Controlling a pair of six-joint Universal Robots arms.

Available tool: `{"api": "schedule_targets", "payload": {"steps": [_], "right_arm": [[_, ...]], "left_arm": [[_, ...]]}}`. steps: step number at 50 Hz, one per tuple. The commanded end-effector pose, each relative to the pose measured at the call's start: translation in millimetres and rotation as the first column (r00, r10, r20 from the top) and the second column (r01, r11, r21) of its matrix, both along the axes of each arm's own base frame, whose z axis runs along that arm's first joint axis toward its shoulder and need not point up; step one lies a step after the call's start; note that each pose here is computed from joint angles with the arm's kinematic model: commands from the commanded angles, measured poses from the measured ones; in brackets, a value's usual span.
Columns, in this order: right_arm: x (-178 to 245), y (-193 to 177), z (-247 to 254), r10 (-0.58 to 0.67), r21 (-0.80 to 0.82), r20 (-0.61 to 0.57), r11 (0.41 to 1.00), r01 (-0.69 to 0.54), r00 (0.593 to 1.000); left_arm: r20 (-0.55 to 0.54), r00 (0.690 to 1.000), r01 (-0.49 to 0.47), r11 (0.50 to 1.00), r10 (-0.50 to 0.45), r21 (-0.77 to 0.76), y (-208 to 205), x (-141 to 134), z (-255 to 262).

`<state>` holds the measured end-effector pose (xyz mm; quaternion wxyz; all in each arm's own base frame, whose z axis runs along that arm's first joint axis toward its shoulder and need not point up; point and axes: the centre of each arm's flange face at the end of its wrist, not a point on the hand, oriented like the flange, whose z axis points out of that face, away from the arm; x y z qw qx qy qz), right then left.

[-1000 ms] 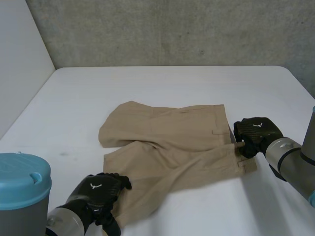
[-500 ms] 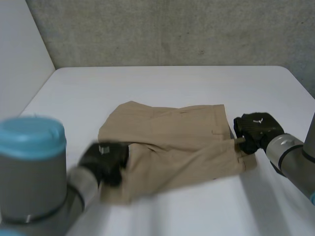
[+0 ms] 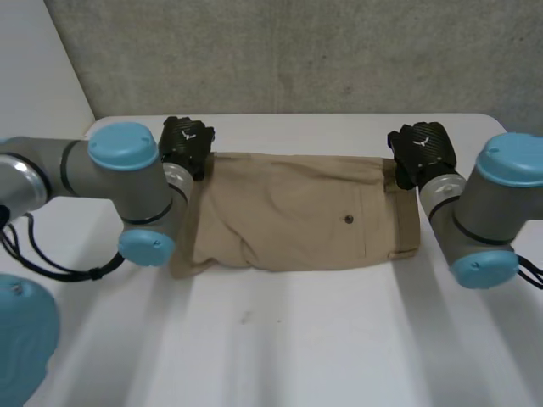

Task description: Fold the shorts.

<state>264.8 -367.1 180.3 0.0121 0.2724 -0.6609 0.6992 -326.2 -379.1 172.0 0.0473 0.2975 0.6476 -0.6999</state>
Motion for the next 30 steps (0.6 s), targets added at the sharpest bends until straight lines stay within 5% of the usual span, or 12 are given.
{"api": "schedule_targets", "payload": {"steps": [1,15,22,30], "right_arm": [[14.7,-37.9,-33.0,-0.005,-0.083,-0.122,0.997,-0.005,0.993],[27.8,-63.9,-70.2,0.013,-0.171,-0.314,0.983,-0.07,0.949],[33.8,-61.3,-53.0,0.055,-0.259,-0.292,0.956,-0.135,0.955],[24.6,-47.1,43.7,0.033,-0.421,-0.099,0.904,-0.072,0.995]], "left_arm": [[0.025,0.999,0.036,0.993,-0.034,-0.108,-31.8,-12.5,-30.5],[0.049,0.985,0.172,0.978,-0.167,-0.122,-39.5,-25.7,-64.4],[0.053,0.983,0.181,0.975,-0.175,-0.127,-35.2,-26.8,-59.8],[-0.016,0.99,0.133,0.954,-0.142,-0.268,-25.5,-17.9,21.2]]}}
